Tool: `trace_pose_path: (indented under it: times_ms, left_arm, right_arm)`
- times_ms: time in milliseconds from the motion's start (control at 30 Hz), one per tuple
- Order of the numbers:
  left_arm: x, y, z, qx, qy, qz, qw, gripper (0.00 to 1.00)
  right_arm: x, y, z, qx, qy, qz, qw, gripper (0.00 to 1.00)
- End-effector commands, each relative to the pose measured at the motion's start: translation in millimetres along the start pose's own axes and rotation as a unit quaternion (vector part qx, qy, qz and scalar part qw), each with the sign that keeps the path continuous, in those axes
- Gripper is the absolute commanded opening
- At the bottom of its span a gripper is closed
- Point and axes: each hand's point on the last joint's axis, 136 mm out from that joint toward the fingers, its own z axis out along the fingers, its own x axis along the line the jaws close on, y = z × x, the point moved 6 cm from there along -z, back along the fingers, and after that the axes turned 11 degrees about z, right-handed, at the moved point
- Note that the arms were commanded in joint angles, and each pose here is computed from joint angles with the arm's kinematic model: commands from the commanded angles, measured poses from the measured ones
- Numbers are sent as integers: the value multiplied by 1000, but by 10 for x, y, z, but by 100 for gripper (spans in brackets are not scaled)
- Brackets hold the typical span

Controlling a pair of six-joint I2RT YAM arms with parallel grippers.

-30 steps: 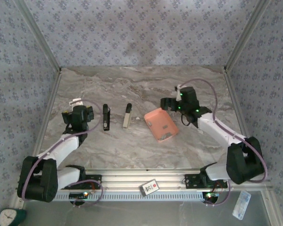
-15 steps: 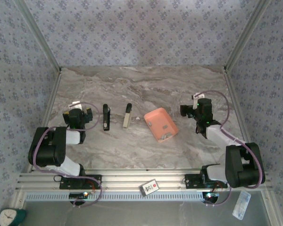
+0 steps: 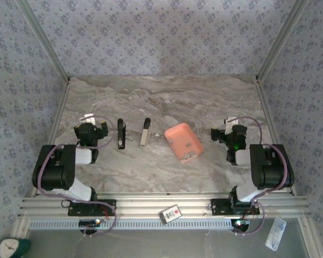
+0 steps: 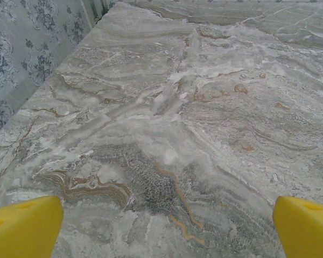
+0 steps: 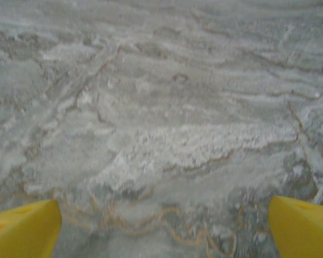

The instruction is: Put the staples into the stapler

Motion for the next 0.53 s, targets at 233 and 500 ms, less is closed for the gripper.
trace_pose_path:
  times_ms: [233,500]
  left_arm:
    - [-12,119,16,-21,-5,-8,1000,100]
    - [-18,117,22,-22,-22,-9,999,100]
  right_arm:
    - [-55,234,28,-38,7,25,999,100]
    - [-51,236,32,-37,7,26,999,100]
